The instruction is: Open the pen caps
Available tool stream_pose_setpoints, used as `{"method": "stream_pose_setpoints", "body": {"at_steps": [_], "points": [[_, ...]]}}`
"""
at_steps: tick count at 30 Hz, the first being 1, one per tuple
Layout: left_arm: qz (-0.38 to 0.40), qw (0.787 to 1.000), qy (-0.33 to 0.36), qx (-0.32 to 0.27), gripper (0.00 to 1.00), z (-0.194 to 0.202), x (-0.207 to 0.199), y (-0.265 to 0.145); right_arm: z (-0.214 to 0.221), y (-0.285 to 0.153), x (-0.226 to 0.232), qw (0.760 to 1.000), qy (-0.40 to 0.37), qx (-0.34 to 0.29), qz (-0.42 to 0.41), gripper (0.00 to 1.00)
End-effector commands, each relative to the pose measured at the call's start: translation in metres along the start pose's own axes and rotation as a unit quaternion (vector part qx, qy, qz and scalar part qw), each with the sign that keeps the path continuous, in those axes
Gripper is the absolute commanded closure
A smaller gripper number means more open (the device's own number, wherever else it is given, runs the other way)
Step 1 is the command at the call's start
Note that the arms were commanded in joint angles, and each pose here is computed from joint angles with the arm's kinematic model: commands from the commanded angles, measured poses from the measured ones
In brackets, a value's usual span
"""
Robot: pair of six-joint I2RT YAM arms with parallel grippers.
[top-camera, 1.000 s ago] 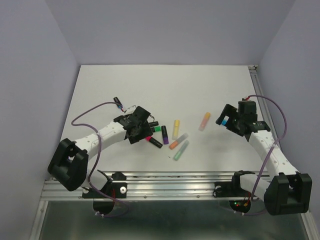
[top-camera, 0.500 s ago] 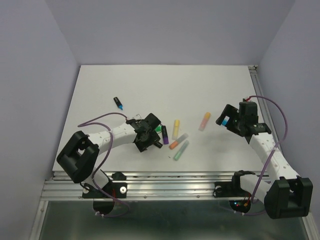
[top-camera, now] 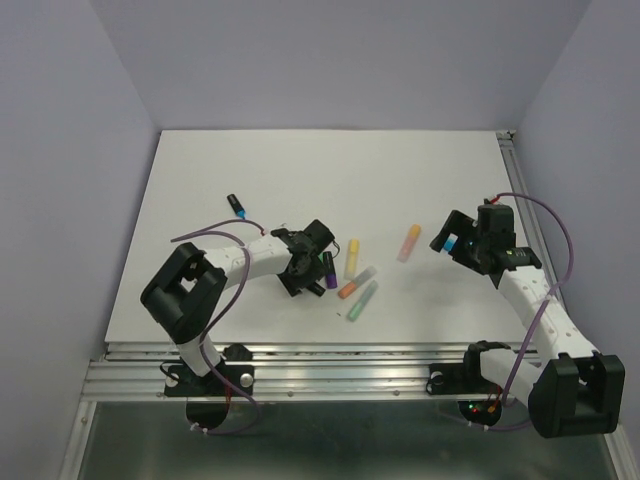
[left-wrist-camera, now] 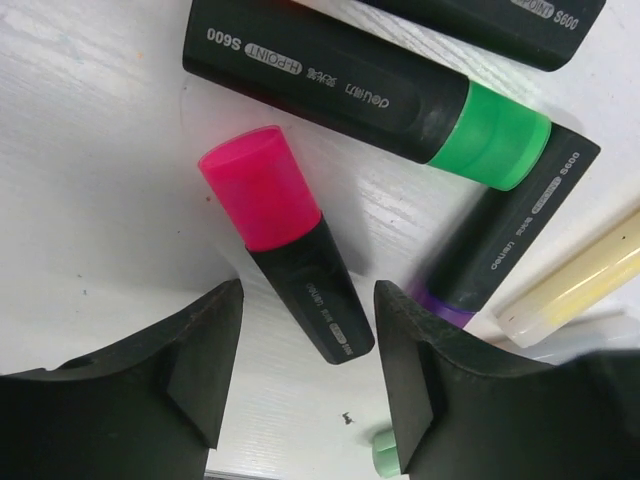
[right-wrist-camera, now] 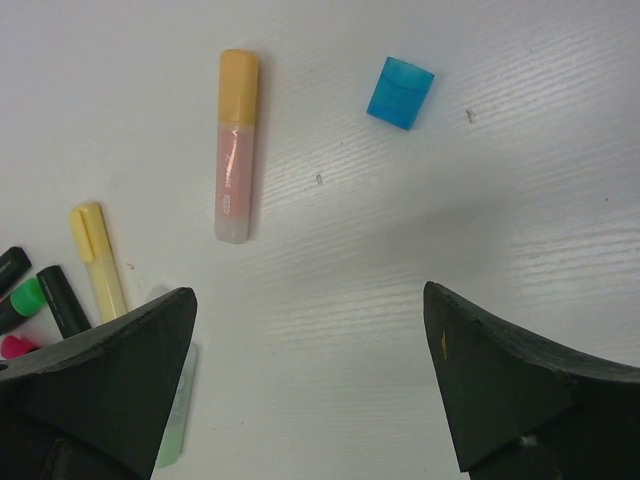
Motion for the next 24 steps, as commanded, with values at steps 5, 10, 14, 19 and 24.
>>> {"method": "stream_pose_setpoints", "body": {"at_steps": [5, 10, 14, 19, 24], "points": [[-0.043, 0.999, 0.020, -0.019, 0.39, -0.001, 0.012, 0.011, -0.004, 0.003, 0.000, 1.000, 0.002, -0.018, -0.004, 0.00], [-0.062, 0.998, 0.030, -0.010, 0.62, 0.005, 0.029, 0.019, -0.005, 0.001, 0.001, 1.000, 0.002, -0.022, -0.007, 0.00], [-0.067, 0.997, 0.043, 0.005, 0.84, 0.011, 0.036, 0.023, -0.006, 0.000, 0.001, 1.000, 0.002, -0.027, -0.008, 0.00], [-0.068, 0.995, 0.072, 0.025, 1.00, 0.020, 0.049, 0.018, -0.006, -0.002, 0.004, 0.999, -0.002, -0.028, -0.017, 0.00], [-0.006, 0.989, 0.143, 0.032, 1.00, 0.032, 0.044, -0.014, -0.008, -0.009, 0.025, 0.996, -0.025, -0.032, -0.085, 0.00]]}}
Point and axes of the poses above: each gripper's point midway between its finger pads, its own y axis out along the fingers, its own x axis along the line the jaws close on, z = x × y, the point moved 1 cm from there along -y, back along the fingers, and after that the axes turned 12 degrees about -y, right-handed, at the moved point
